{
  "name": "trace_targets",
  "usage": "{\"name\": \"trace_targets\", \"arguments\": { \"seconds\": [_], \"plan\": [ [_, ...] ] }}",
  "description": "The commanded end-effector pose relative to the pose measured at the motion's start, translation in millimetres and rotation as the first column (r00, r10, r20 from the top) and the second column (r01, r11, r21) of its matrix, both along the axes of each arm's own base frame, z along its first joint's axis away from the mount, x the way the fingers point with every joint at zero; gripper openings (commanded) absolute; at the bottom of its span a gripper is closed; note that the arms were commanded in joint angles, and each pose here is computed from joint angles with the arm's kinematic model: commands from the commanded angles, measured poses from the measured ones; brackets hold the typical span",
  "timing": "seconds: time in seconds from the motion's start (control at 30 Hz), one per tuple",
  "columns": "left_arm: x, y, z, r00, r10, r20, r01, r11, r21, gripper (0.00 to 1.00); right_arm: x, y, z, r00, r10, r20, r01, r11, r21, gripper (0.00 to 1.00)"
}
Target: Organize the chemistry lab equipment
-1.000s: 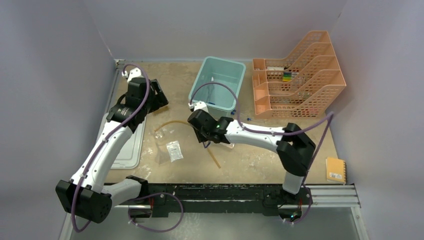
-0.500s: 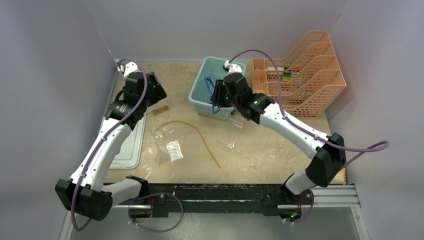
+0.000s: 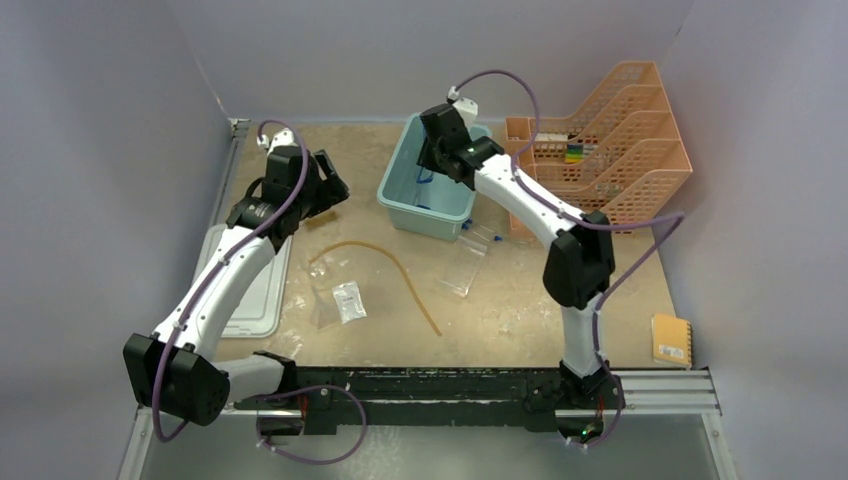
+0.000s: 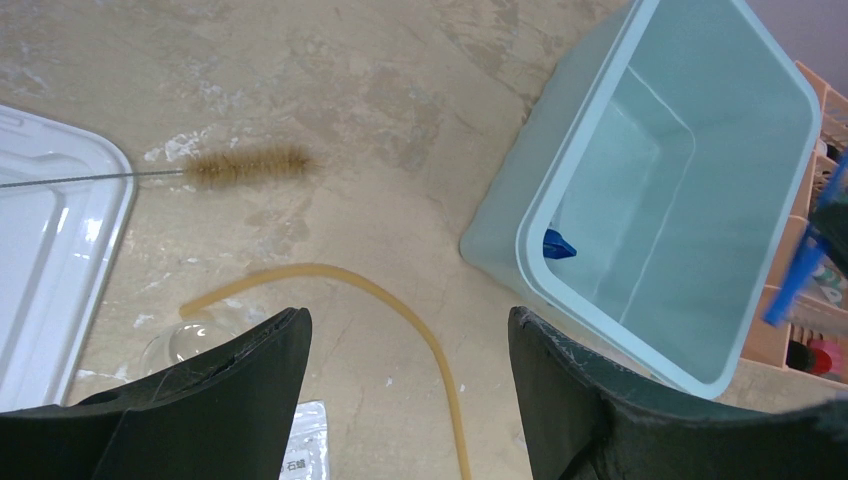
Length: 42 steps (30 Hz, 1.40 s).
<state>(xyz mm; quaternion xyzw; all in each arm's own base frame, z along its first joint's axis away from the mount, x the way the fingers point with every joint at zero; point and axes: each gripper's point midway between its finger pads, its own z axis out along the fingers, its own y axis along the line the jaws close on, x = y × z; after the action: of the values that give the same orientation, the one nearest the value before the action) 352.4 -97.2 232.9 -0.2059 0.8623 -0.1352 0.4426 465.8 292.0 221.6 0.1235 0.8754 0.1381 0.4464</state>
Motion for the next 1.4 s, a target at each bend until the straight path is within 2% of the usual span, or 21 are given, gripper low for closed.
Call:
{"name": "trace_targets", "arguments": {
  "seconds": [0.0, 0.13, 0.27, 0.7, 0.8, 0.83, 0.87, 0.93, 1.0, 1.23, 1.37],
  "plan": [
    [8, -1, 11, 0.999, 0.0, 0.051, 0.001, 1.0, -0.011, 0.71, 18, 0, -6, 0.995, -0.102, -0.004, 0.102, 0.995, 0.022, 0.41],
    [5, 9, 9, 0.999, 0.018, 0.047, -0.02, 0.999, 0.039, 0.71, 33, 14, -36, 0.993, -0.108, -0.053, 0.11, 0.994, 0.023, 0.41],
    [1, 15, 6, 0.999, 0.013, 0.033, -0.015, 0.996, 0.084, 0.71, 45, 38, -68, 0.992, -0.054, -0.11, 0.062, 0.996, 0.063, 0.43],
    [0, 23, -13, 0.999, 0.038, -0.013, -0.036, 0.99, 0.133, 0.71, 59, 53, -109, 0.987, 0.001, -0.163, 0.019, 0.993, 0.12, 0.45],
    [2, 22, -13, 0.999, 0.037, -0.019, -0.034, 0.99, 0.138, 0.71, 59, 57, -102, 0.988, 0.026, -0.15, -0.005, 0.99, 0.143, 0.49],
    [2, 22, -14, 0.999, 0.036, -0.023, -0.032, 0.99, 0.14, 0.71, 59, 58, -97, 0.989, 0.034, -0.144, -0.012, 0.989, 0.151, 0.54],
    [3, 22, -14, 0.999, 0.035, -0.024, -0.031, 0.99, 0.138, 0.71, 58, 58, -90, 0.99, 0.043, -0.131, -0.022, 0.987, 0.158, 0.64],
    [4, 20, -14, 0.999, 0.031, -0.025, -0.027, 0.99, 0.136, 0.71, 55, 54, -78, 0.994, 0.049, -0.101, -0.033, 0.987, 0.159, 0.74],
    [5, 20, -14, 0.999, 0.03, -0.026, -0.026, 0.991, 0.135, 0.71, 53, 50, -60, 0.997, 0.055, -0.055, -0.045, 0.986, 0.162, 0.79],
    [6, 20, -5, 0.999, 0.032, -0.006, -0.031, 0.991, 0.13, 0.71, 47, 37, -7, 0.994, 0.096, 0.045, -0.1, 0.989, 0.107, 0.78],
    [3, 21, 0, 0.999, 0.032, 0.005, -0.032, 0.991, 0.128, 0.71, 39, 30, 26, 0.974, 0.176, 0.141, -0.182, 0.983, 0.028, 0.73]
  ]
}}
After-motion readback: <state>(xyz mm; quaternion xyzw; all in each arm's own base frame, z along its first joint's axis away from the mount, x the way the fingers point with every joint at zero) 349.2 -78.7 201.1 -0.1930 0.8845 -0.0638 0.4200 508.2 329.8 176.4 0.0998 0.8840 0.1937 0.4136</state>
